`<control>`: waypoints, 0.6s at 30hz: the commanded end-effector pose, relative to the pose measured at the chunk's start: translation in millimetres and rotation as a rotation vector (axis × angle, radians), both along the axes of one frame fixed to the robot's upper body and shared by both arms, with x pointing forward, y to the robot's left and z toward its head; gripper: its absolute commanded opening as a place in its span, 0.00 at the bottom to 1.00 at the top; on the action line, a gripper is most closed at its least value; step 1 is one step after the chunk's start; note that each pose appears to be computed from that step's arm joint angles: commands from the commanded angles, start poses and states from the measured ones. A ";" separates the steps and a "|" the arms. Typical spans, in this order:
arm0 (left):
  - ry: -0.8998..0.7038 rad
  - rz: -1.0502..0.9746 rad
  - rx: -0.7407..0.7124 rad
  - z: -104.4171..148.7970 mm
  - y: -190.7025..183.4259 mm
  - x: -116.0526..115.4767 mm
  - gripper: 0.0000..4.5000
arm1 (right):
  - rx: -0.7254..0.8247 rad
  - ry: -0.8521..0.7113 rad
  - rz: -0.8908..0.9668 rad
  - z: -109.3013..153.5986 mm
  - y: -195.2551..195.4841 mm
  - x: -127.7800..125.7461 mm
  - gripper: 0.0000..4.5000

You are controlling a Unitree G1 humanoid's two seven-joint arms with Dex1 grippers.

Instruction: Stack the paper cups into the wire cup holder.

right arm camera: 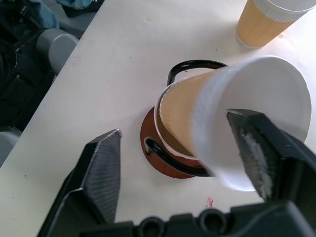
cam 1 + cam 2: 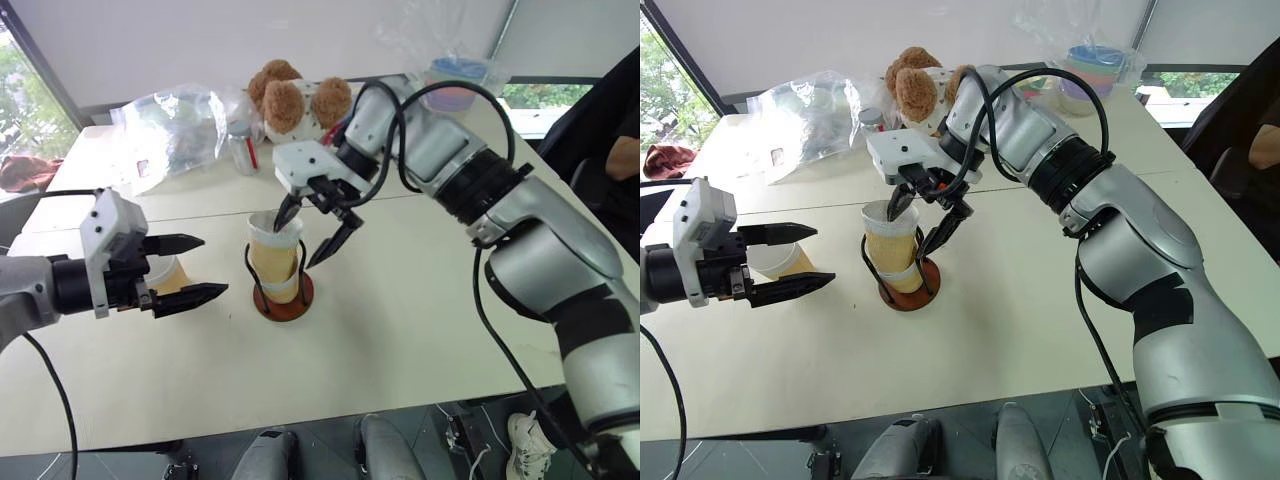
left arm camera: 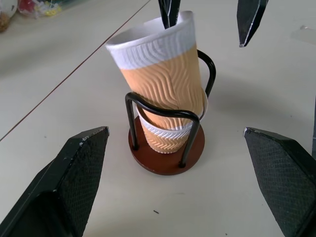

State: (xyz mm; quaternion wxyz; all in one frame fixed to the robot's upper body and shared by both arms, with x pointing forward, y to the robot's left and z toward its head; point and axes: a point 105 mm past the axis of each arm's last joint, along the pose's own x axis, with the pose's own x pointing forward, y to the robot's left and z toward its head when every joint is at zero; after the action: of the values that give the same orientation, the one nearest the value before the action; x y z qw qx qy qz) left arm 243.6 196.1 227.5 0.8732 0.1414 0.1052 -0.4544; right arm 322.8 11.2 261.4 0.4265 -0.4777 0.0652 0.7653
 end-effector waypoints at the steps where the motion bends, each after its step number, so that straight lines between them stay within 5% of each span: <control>1: -0.026 0.000 0.003 6.1 0.9 0.6 1.00 | 0.088 -0.032 0.018 32.9 4.9 -6.7 0.77; 8: -0.027 -0.004 0.013 10.3 1.3 4.2 1.00 | 0.144 0.025 0.030 41.5 -3.5 -19.8 0.77; 18: -0.031 -0.021 0.020 12.7 -3.2 8.1 1.00 | 0.141 0.010 -0.045 33.3 11.2 -0.7 0.77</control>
State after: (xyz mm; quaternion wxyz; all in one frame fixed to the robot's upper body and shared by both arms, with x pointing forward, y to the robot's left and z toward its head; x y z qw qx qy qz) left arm 252.3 194.4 233.2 0.8696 0.1426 0.1046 -0.4610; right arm 322.8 19.8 279.8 0.4704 -0.4332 0.0486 0.7673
